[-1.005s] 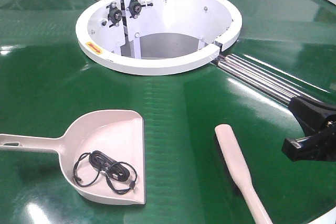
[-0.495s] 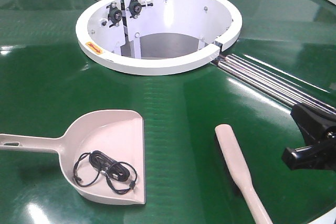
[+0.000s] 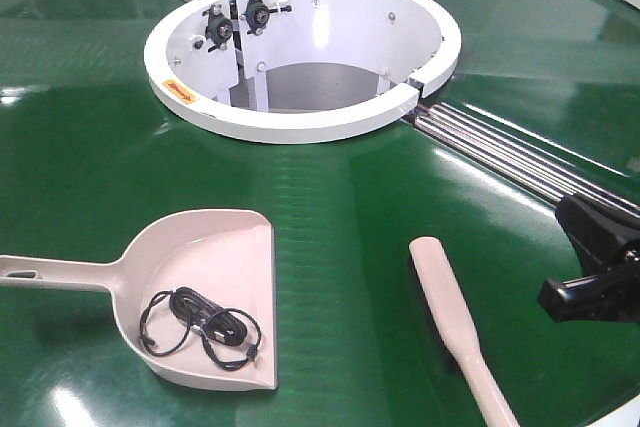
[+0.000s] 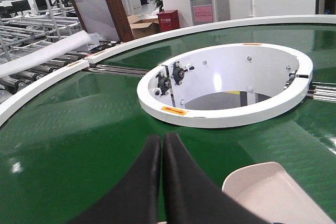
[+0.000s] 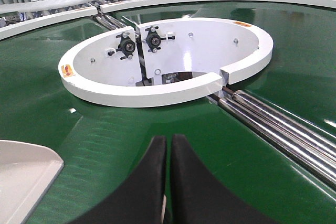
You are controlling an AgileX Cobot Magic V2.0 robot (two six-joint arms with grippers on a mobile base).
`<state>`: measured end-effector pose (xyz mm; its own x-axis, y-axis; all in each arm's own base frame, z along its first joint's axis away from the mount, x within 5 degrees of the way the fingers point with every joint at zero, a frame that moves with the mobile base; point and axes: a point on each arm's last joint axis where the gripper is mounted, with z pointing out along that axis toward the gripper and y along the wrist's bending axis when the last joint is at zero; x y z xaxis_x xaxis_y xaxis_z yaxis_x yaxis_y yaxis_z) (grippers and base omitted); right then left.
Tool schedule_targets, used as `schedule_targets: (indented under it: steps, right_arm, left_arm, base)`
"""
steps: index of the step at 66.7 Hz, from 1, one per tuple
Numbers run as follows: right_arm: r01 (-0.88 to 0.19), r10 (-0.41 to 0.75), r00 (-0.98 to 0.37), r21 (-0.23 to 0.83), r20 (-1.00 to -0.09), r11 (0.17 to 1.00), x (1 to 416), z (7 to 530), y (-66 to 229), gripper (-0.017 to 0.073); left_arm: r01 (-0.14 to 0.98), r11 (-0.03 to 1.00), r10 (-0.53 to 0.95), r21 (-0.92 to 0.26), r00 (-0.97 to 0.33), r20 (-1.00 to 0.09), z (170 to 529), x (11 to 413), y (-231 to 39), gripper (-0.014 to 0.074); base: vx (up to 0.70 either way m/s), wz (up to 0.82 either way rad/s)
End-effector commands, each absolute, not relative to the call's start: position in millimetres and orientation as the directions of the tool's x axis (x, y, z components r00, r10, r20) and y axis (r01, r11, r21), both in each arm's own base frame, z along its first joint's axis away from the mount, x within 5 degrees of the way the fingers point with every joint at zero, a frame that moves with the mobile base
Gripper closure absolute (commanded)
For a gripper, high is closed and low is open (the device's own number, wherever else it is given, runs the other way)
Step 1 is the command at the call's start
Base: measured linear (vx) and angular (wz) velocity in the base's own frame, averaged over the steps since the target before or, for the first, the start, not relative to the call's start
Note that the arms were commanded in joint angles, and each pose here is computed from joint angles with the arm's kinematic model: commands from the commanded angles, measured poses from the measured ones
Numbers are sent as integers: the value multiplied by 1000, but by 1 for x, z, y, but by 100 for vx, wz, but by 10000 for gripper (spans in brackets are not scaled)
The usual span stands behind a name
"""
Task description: Clean and inspect green conveyor with broom and dustpan
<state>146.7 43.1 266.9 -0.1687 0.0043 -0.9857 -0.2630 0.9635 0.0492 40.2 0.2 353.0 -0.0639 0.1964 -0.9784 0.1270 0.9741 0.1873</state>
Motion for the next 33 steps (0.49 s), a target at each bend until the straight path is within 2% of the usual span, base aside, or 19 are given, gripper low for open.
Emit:
schedule_targets:
  steps: [1,11,18,28,33]
  right_arm:
    - [-256,19,-60,34,-998,966,149,284,42,564]
    - [-256,19,-60,34,-998,966,149,284,42,564]
    - [-256,19,-60,34,-998,966,149,284,42,564]
    - [-256,19,-60,34,-998,966,149,284,42,564]
    - [-256,19,-60,34,-998,966,149,284,42,564]
  left_arm:
    - [130,976,176,177,22,-984,366,41,-1,617]
    - [105,978,181,179,-5,-984,358,44,-1,617]
    - [65,987,151,147,-58,-987,335,53,-1,617]
    - [4,999,37,37,-62,-997,298,67,0,617]
    - [-23,999,31,32,-53,-998,278,72,2,617]
  base:
    - [0,0]
    - [0,0]
    - [0,0]
    - [0,0]
    - [0,0]
